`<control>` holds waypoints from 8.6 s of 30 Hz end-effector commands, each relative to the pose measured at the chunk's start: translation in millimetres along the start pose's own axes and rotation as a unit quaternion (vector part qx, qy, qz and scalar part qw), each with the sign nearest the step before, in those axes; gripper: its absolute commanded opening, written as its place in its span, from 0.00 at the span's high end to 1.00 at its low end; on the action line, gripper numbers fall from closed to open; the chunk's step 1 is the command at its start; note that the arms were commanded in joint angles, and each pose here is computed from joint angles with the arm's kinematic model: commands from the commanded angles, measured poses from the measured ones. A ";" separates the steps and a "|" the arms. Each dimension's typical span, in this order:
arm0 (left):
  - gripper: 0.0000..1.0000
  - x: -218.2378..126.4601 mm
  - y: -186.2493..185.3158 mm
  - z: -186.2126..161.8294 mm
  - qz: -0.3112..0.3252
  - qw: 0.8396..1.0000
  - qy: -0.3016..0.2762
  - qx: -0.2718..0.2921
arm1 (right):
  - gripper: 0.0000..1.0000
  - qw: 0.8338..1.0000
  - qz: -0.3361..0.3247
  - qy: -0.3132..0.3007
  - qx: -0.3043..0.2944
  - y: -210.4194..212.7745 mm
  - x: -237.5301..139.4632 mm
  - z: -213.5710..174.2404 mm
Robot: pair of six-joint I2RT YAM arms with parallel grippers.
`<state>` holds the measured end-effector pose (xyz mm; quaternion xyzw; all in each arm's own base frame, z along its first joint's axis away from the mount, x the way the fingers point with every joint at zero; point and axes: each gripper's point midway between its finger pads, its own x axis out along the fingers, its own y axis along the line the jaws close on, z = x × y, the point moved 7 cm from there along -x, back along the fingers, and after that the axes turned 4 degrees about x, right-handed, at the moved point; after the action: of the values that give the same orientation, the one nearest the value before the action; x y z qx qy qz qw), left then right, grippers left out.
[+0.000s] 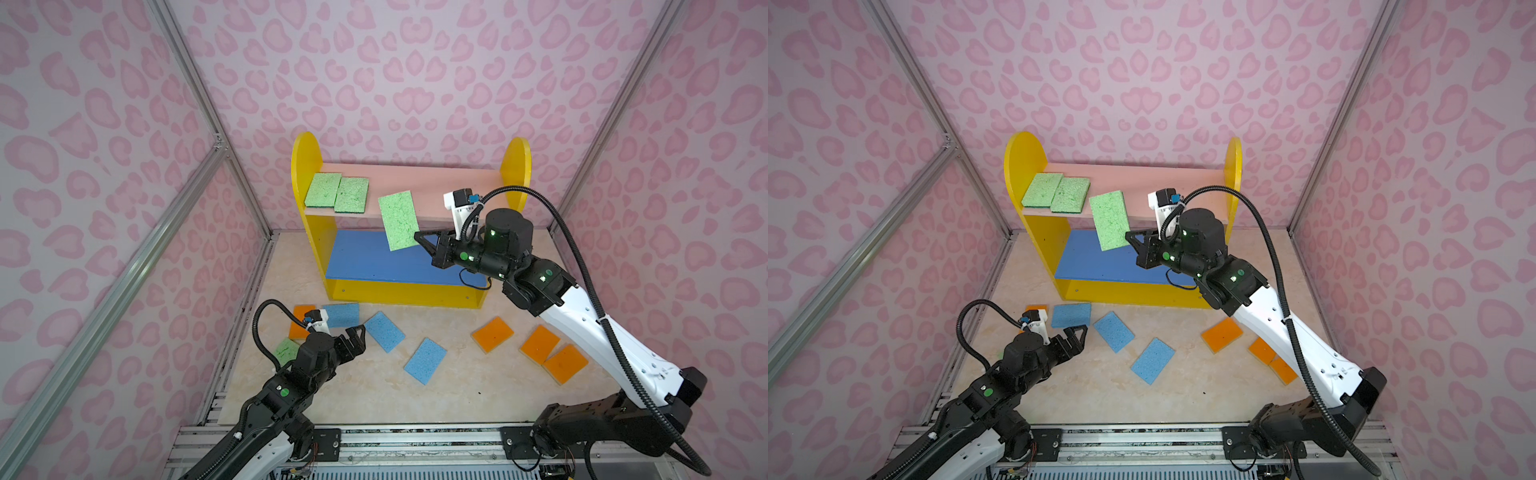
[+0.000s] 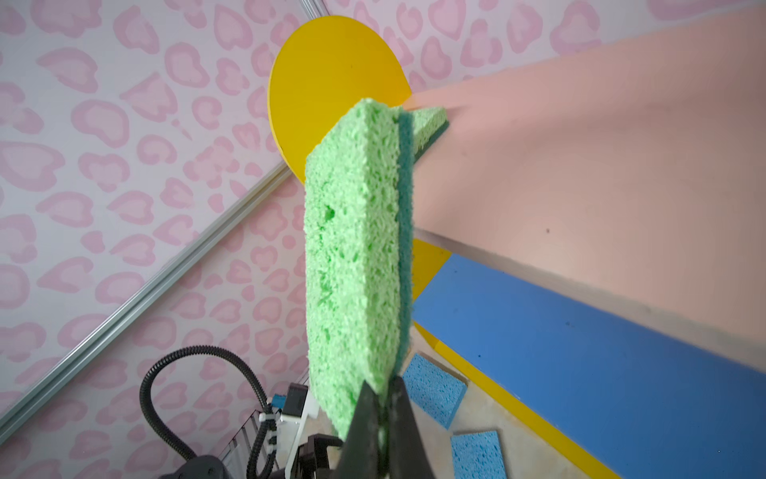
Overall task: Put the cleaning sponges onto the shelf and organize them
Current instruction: 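Carry the sponge to the pink shelf with the right gripper while the left withdraws, then lower the green sponge beside the others and open the right gripper, then lower the right arm toward the table while the left gripper reaches a green sponge, then grasp the green sponge near the blue sponges with the left gripper, then lift the green sponge toward the right gripper and close the right gripper on it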
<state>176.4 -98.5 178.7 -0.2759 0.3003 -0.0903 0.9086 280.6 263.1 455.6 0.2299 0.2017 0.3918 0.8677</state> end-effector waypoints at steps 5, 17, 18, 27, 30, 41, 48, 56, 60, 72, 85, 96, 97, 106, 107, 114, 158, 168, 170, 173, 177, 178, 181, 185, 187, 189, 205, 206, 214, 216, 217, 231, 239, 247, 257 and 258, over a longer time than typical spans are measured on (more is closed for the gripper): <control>0.03 1.3 2.9 -1.1 0.002 1.000 -0.006 -0.007 | 0.95 0.999 -0.027 -0.016 0.035 -15.0 32.9 32.7; 0.03 4.3 6.5 -6.0 0.007 1.000 0.001 -0.002 | 0.93 0.997 -0.018 -0.006 0.076 -32.9 94.1 44.1; 0.03 4.9 7.3 -6.7 0.008 1.000 0.002 -0.002 | 0.92 0.997 -0.022 -0.007 0.076 -34.7 95.9 44.5; 0.03 7.4 7.8 -7.4 0.012 1.000 0.003 0.002 | 0.69 0.996 -0.036 -0.018 0.078 -40.8 103.0 45.0; 0.03 8.1 6.3 -6.4 0.011 1.000 0.003 0.005 | 0.66 0.996 -0.036 -0.019 0.074 -39.7 101.9 45.7; 0.03 7.8 6.1 -4.9 0.017 1.000 0.005 0.009 | 0.59 0.997 -0.049 -0.013 0.051 -43.7 114.2 50.0; 0.02 -7.9 4.9 7.3 0.041 0.999 0.006 0.028 | 0.58 0.999 -0.024 -0.027 0.021 -27.9 102.8 63.1; 0.02 -41.6 -7.7 44.8 0.069 0.997 0.000 0.036 | 0.58 0.998 0.019 -0.045 -0.031 8.5 41.2 70.8; 0.03 -58.6 -12.6 64.7 0.088 0.995 0.004 0.042 | 0.57 0.997 0.025 -0.048 -0.054 11.7 3.1 57.6; 0.07 -38.8 35.0 64.4 0.216 0.973 0.069 -0.037 | 0.56 0.996 0.035 -0.048 0.073 -72.8 -48.7 -48.5; 0.06 5.2 90.7 17.4 0.292 0.951 0.053 -0.084 | 0.57 0.984 0.032 0.028 0.175 -132.6 -34.1 -154.8; 0.04 41.8 100.4 7.8 0.291 0.950 0.080 -0.078 | 0.58 0.983 0.065 0.051 0.165 -132.3 -25.7 -170.7; 0.04 43.6 100.2 8.1 0.289 0.951 0.080 -0.078 | 0.58 0.983 0.065 0.054 0.166 -132.5 -24.1 -172.3; 0.06 58.7 87.8 -0.3 0.240 0.964 0.094 -0.066 | 0.58 0.981 0.057 0.067 0.172 -138.8 -16.0 -180.4; 0.06 61.3 80.7 -3.0 0.233 0.966 0.098 -0.058 | 0.58 0.981 0.056 0.070 0.174 -139.7 -14.5 -182.0; 0.06 85.3 31.6 -22.2 0.178 0.976 0.123 -0.033 | 0.58 0.979 0.053 0.075 0.180 -143.9 -10.7 -186.3; 0.13 33.7 107.9 -8.0 0.184 0.975 0.018 -0.121 | 0.58 0.967 0.030 0.159 0.197 -132.4 41.8 -249.9; 0.16 30.7 84.0 -42.0 0.098 0.985 0.040 -0.137 | 0.58 0.965 0.022 0.174 0.196 -126.4 48.0 -249.9; 0.16 30.0 76.7 -51.4 0.075 0.986 0.045 -0.140 | 0.58 0.964 0.020 0.178 0.195 -125.2 49.1 -249.7; 0.17 30.6 62.9 -61.5 0.043 0.988 0.058 -0.137 | 0.58 0.965 0.012 0.182 0.190 -126.1 49.4 -248.6; 0.17 29.2 38.1 -62.0 0.020 0.992 0.071 -0.100 | 0.58 0.965 0.000 0.185 0.185 -128.8 47.8 -245.4; 0.17 28.3 32.5 -58.6 0.016 0.993 0.073 -0.089 | 0.58 0.965 -0.002 0.184 0.187 -129.9 47.5 -244.2; 0.14 22.3 22.1 -42.5 0.024 0.997 0.063 -0.042 | 0.58 0.965 -0.008 0.183 0.189 -131.2 45.1 -242.1; 0.12 20.0 26.1 -21.6 0.055 0.997 0.062 -0.003 | 0.58 0.965 -0.011 0.184 0.184 -128.9 42.1 -240.2; 0.12 23.5 33.8 -12.6 0.061 0.996 0.066 -0.008 | 0.58 0.966 -0.015 0.183 0.182 -129.6 40.4 -240.6; 0.12 27.6 43.2 -6.6 0.071 0.995 0.069 -0.012 | 0.58 0.965 -0.017 0.186 0.182 -130.1 39.6 -242.5; 0.14 62.5 73.0 -5.4 0.096 0.991 0.092 -0.019 | 0.58 0.964 -0.022 0.196 0.179 -133.6 36.1 -249.9; 0.17 62.4 72.4 -7.1 0.088 0.991 0.094 -0.021 | 0.58 0.964 -0.022 0.197 0.178 -133.7 36.2 -250.1; 0.41 59.6 67.1 -32.2 0.043 0.992 0.116 -0.038 | 0.58 0.963 -0.021 0.199 0.179 -133.1 38.0 -249.9; 0.43 58.2 63.0 -41.6 0.047 0.991 0.122 -0.027 | 0.58 0.964 -0.020 0.196 0.179 -132.9 38.6 -248.5; 0.43 57.9 59.9 -45.2 0.043 0.991 0.123 -0.024 | 0.58 0.964 -0.019 0.196 0.178 -132.5 38.9 -247.9; 0.53 58.3 44.4 -59.0 0.053 0.990 0.133 -0.005 | 0.58 0.963 -0.020 0.198 0.180 -132.5 41.2 -248.3; 0.57 65.8 45.0 -58.7 0.068 0.987 0.143 0.012 | 0.58 0.964 -0.024 0.198 0.177 -134.1 39.0 -249.4; 0.96 69.3 43.2 -62.6 0.058 0.986 0.154 -0.004 | 0.58 0.964 -0.020 0.197 0.178 -131.7 36.7 -248.3; 0.96 40.2 8.3 -21.4 -0.001 0.995 0.094 -0.020 | 0.50 0.959 0.014 0.228 0.168 -106.1 36.2 -266.6; 0.96 38.1 4.5 -17.3 -0.006 0.996 0.090 -0.021 | 0.49 0.959 0.018 0.231 0.166 -101.9 36.6 -268.3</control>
<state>197.2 -115.0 133.7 -0.2800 0.3846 -0.1131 0.8723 226.7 290.5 171.7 0.2805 0.4573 0.3958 0.7454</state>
